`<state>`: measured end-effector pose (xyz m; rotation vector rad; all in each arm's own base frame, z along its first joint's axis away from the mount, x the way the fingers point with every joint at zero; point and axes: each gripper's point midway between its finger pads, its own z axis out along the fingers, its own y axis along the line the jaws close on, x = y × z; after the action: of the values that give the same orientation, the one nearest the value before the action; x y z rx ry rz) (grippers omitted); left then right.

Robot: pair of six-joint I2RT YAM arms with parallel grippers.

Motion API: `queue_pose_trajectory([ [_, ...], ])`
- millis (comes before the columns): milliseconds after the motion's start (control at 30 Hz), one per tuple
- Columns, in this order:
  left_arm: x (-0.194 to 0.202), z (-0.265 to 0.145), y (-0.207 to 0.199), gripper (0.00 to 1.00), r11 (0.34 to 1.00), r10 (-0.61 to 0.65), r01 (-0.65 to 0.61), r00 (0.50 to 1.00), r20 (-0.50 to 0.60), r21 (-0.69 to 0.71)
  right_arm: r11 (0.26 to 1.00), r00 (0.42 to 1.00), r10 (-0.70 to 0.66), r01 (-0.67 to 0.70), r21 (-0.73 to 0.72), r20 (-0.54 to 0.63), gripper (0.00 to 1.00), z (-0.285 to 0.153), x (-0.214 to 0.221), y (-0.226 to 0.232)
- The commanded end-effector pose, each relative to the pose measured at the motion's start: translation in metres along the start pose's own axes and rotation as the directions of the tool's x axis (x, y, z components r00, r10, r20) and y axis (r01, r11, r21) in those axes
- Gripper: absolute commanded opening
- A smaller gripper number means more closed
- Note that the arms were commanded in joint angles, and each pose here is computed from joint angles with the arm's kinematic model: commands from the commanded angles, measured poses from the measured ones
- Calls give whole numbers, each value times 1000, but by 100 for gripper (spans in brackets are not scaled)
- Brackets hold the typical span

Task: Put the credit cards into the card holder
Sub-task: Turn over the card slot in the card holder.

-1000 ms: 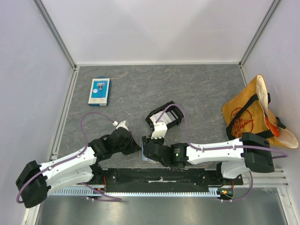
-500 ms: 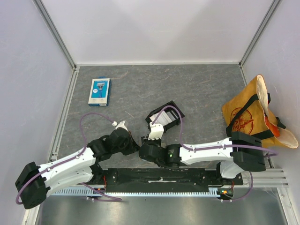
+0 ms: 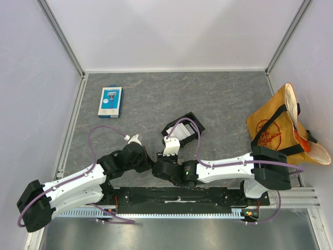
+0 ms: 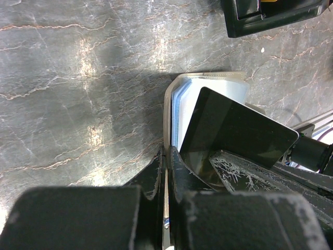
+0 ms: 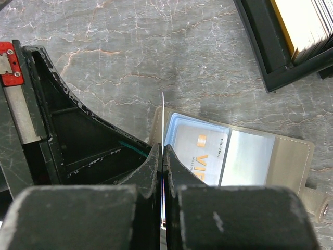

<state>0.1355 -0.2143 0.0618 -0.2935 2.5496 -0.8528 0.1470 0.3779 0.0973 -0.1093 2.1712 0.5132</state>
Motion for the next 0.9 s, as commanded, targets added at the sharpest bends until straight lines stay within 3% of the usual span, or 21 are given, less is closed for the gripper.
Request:
queue_pose_trajectory([
  [0, -6, -1, -10, 2, 999, -31, 30, 999, 25, 37, 1000, 998, -3, 2, 25, 55, 0, -2, -16, 4],
  [400, -5, 0, -8, 2, 999, -30, 29, 999, 25, 34, 995, 996, -78, 75, 59, 44, 0, -6, -16, 2],
  [867, -5, -1, -9, 2, 999, -30, 29, 999, 25, 41, 998, 998, -52, 50, 35, 35, 0, -1, -12, 12],
])
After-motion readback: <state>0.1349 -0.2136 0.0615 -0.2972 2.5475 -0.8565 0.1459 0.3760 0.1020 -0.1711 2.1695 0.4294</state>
